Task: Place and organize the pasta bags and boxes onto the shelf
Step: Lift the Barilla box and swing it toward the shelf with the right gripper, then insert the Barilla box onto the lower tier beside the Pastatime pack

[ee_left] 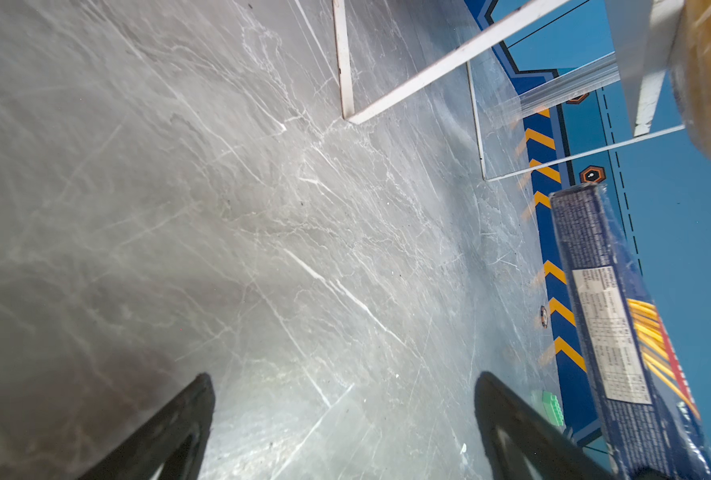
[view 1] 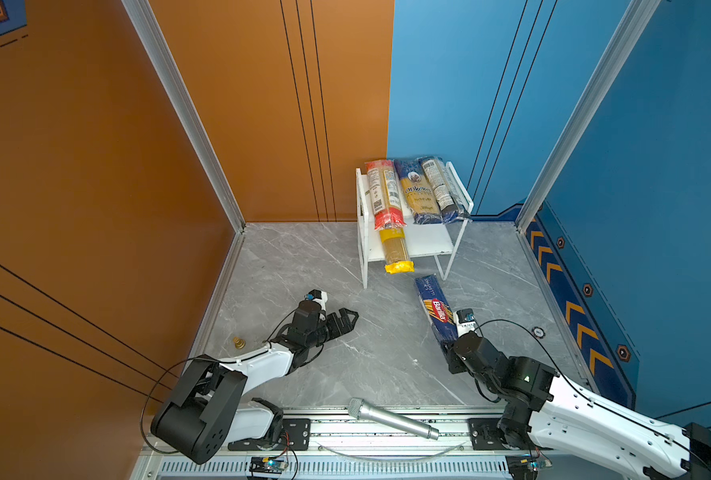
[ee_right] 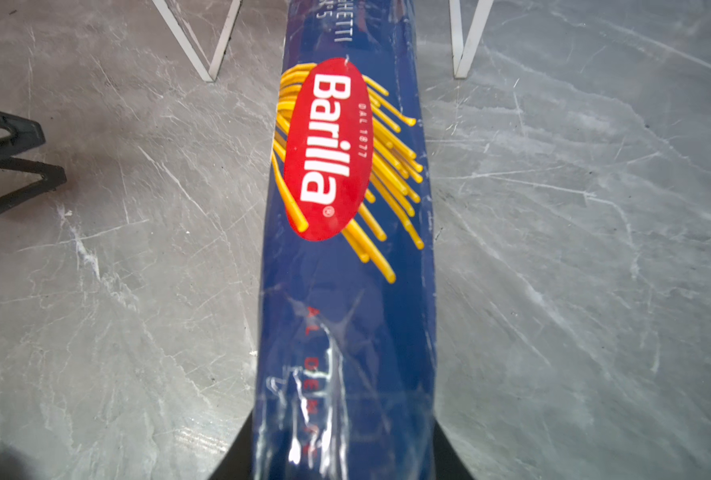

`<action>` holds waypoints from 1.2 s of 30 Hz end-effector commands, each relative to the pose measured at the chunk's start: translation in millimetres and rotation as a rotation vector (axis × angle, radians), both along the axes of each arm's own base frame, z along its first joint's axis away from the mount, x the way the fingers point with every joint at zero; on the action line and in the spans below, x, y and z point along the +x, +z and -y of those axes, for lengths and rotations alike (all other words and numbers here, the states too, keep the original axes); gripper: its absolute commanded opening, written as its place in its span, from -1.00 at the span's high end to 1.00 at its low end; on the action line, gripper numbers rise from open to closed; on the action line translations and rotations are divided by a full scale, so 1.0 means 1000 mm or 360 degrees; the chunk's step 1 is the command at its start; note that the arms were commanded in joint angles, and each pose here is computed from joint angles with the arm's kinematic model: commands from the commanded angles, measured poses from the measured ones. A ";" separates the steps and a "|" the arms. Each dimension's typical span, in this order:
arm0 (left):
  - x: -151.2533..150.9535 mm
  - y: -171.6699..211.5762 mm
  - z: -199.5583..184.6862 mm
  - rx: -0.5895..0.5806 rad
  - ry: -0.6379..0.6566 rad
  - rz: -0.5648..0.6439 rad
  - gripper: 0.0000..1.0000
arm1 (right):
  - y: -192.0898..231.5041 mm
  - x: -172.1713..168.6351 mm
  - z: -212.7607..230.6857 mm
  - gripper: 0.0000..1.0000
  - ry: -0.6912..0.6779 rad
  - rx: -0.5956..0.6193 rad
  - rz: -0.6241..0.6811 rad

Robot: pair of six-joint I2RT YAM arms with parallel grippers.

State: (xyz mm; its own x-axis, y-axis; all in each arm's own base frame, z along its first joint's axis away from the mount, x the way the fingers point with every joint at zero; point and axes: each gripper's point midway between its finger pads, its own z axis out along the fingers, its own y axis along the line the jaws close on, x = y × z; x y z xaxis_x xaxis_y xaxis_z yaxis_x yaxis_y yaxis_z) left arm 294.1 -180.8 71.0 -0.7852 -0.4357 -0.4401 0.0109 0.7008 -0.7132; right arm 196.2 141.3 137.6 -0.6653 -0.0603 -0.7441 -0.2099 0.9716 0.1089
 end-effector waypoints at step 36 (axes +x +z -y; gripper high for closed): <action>0.004 0.036 0.023 -0.0138 -0.0167 0.0151 -0.96 | 0.132 0.066 0.006 1.00 -0.0205 0.0034 0.0450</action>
